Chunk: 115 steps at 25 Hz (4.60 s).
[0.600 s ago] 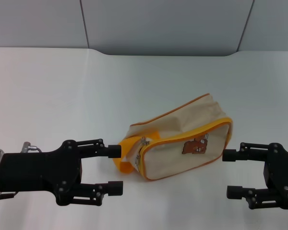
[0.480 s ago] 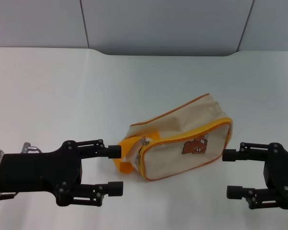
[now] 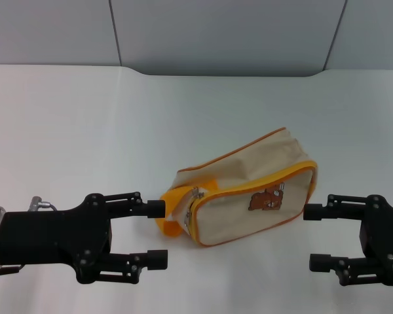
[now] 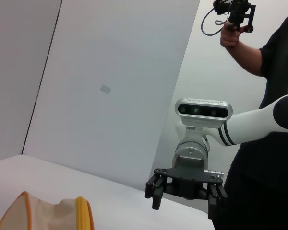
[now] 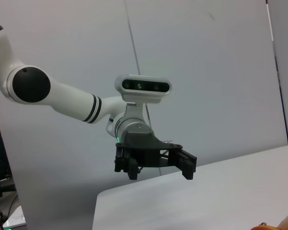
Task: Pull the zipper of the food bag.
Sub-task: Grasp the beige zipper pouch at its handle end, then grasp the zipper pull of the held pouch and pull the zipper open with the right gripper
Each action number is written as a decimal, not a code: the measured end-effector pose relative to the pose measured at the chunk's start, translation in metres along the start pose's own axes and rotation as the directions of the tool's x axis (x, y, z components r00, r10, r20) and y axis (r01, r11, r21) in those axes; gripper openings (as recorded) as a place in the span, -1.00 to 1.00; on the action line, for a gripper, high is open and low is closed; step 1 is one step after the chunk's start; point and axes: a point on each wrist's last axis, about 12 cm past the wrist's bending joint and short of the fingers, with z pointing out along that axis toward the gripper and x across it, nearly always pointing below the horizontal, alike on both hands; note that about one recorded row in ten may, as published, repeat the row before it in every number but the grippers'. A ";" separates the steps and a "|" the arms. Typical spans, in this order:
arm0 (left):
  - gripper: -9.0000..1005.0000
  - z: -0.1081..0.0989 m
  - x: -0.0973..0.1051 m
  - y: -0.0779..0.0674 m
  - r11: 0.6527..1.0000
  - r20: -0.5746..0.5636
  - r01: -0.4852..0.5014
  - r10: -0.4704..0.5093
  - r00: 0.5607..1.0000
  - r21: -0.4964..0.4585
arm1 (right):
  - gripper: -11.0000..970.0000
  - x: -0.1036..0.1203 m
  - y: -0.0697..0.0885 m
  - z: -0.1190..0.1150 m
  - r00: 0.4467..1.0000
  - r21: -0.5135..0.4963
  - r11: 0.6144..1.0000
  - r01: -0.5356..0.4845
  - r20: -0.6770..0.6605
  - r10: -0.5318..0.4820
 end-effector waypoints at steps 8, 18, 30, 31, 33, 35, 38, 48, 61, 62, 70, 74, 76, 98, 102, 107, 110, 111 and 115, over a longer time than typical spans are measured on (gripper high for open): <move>0.55 0.001 0.006 0.000 0.999 -0.003 0.010 -0.010 1.000 -0.033 | 0.55 0.000 0.000 -0.001 1.000 0.002 1.000 0.002 0.004 -0.002; 0.52 0.016 0.051 0.003 0.962 -0.048 -0.001 -0.012 0.999 -0.274 | 0.55 -0.002 -0.001 -0.003 1.000 0.014 1.000 0.008 0.006 -0.008; 0.49 0.039 0.064 0.018 0.944 -0.086 0.020 -0.051 0.995 -0.330 | 0.55 -0.002 -0.001 -0.005 1.000 0.026 1.000 0.009 0.013 -0.009; 0.48 0.041 0.063 0.024 0.938 -0.095 0.011 -0.047 0.994 -0.348 | 0.55 -0.001 -0.001 -0.005 1.000 0.026 1.000 0.008 0.013 -0.009; 0.48 0.045 0.059 0.031 0.931 -0.108 -0.003 -0.039 0.993 -0.364 | 0.55 -0.001 -0.001 -0.005 1.000 0.029 1.000 0.008 0.015 -0.008; 0.47 0.048 0.054 0.038 0.923 -0.109 -0.016 -0.028 0.994 -0.386 | 0.55 -0.001 -0.001 -0.007 1.000 0.036 0.999 0.008 0.018 -0.009; 0.46 0.049 0.049 0.046 0.910 -0.100 -0.029 -0.014 0.995 -0.414 | 0.55 0.000 0.000 -0.007 1.000 0.038 0.999 0.012 0.019 -0.013; 0.43 0.055 0.035 0.060 0.895 -0.122 -0.105 0.057 0.991 -0.435 | 0.55 0.000 0.000 -0.008 0.999 0.051 0.999 0.014 0.028 -0.016; 0.23 0.063 0.045 0.057 0.896 -0.130 -0.093 0.040 0.991 -0.434 | 0.55 -0.002 -0.002 -0.003 0.993 0.106 0.993 0.053 0.101 -0.063; 0.14 0.065 0.044 0.058 0.897 -0.130 -0.094 0.042 0.991 -0.433 | 0.55 -0.003 -0.002 -0.003 0.992 0.114 0.992 0.059 0.108 -0.071; -0.29 0.074 0.032 0.062 0.912 -0.125 -0.131 0.088 0.988 -0.389 | 0.54 -0.013 -0.016 0.009 0.957 0.249 0.956 0.157 0.201 -0.209; -0.42 0.075 0.026 0.060 0.920 -0.111 -0.156 0.124 0.986 -0.358 | 0.54 -0.018 -0.027 0.016 0.936 0.343 0.916 0.208 0.202 -0.288; -0.46 0.074 0.019 0.060 0.926 -0.095 -0.185 0.162 0.982 -0.330 | 0.54 -0.020 -0.036 0.021 0.919 0.395 0.884 0.249 0.191 -0.345; -0.70 0.064 -0.008 0.065 0.921 -0.115 -0.278 0.256 0.960 -0.272 | -0.10 -0.019 -0.062 0.078 0.808 0.262 0.769 0.583 -0.086 -0.583; -0.71 0.063 -0.010 0.065 0.920 -0.120 -0.283 0.259 0.958 -0.271 | -0.23 -0.019 -0.063 0.086 0.792 0.215 0.764 0.608 -0.100 -0.602; -0.72 0.062 -0.013 0.066 0.918 -0.121 -0.289 0.265 0.957 -0.272 | -0.30 -0.019 -0.065 0.095 0.782 0.171 0.763 0.624 -0.123 -0.611; -0.72 0.061 -0.014 0.067 0.916 -0.122 -0.294 0.270 0.955 -0.274 | -0.30 -0.019 -0.067 0.099 0.780 0.161 0.763 0.626 -0.139 -0.611; -0.72 0.061 -0.015 0.067 0.916 -0.121 -0.294 0.270 0.955 -0.275 | -0.30 -0.019 -0.068 0.100 0.780 0.162 0.763 0.626 -0.143 -0.609; -0.73 0.061 -0.016 0.068 0.914 -0.118 -0.297 0.274 0.954 -0.278 | -0.37 -0.020 -0.069 0.103 0.780 0.158 0.764 0.626 -0.145 -0.609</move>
